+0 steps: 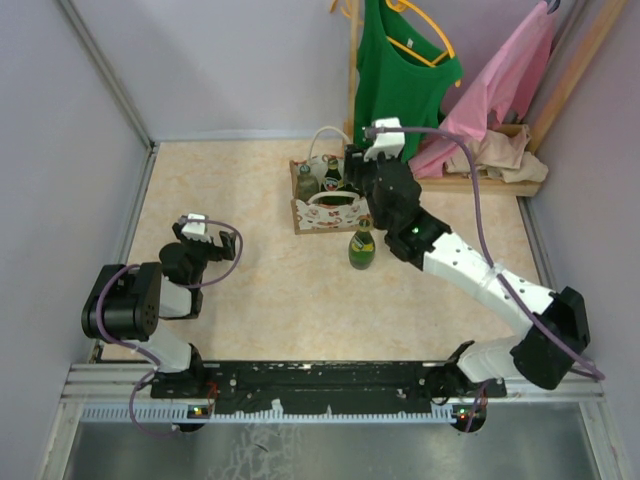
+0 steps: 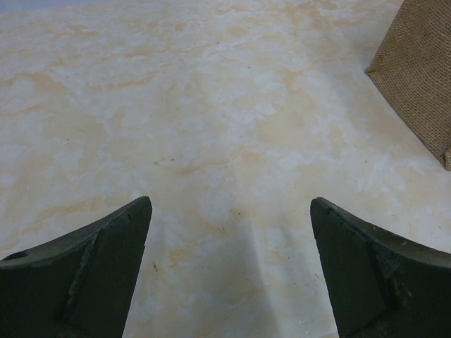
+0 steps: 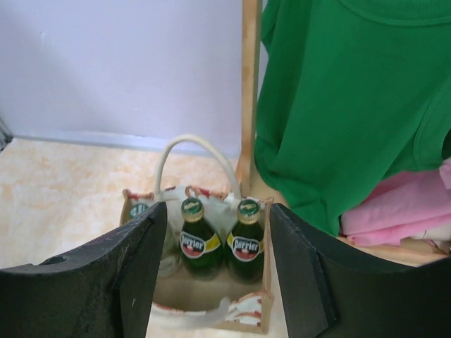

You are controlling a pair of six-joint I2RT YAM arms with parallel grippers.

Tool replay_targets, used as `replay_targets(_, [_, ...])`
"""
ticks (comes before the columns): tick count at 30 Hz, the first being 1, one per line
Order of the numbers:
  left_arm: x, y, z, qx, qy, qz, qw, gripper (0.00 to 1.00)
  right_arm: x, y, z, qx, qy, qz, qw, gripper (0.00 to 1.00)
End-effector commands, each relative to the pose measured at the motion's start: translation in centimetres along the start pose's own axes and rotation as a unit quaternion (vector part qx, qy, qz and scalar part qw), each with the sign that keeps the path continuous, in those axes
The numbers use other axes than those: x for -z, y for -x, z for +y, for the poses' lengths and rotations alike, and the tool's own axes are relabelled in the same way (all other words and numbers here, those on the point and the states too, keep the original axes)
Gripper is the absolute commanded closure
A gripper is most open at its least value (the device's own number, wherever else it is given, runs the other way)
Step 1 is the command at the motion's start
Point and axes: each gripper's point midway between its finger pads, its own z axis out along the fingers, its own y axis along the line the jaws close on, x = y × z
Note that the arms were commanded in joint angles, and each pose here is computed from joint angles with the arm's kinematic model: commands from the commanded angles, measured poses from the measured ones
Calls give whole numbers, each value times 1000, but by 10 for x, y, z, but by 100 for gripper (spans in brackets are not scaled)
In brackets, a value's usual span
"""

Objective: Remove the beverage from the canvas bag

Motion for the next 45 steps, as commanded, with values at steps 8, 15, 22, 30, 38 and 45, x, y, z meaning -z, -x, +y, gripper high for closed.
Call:
replay_targets(8, [-4,7,0,-7,-2,-10,1000,0,-83,2,-30,-17,-34,42,998,41])
replay_targets(15, [-4,7,0,-7,-1,-10,1000,0,-123,-44,-31,-4,-20,104,994,41])
replay_targets(22, [-4,7,0,-7,0,-10,1000,0,-139,-91,-35,-4,-18,155,988,39])
replay_targets(30, [-4,7,0,-7,0,-10,1000,0,-145,-119,-35,1,-15,179,984,38])
replay_targets(38, [-4,7,0,-7,-1,-10,1000,0,-145,-138,-33,0,-14,196,981,40])
replay_targets(45, [-4,7,0,-7,-1,-10,1000,0,-145,-150,-32,2,-10,205,979,46])
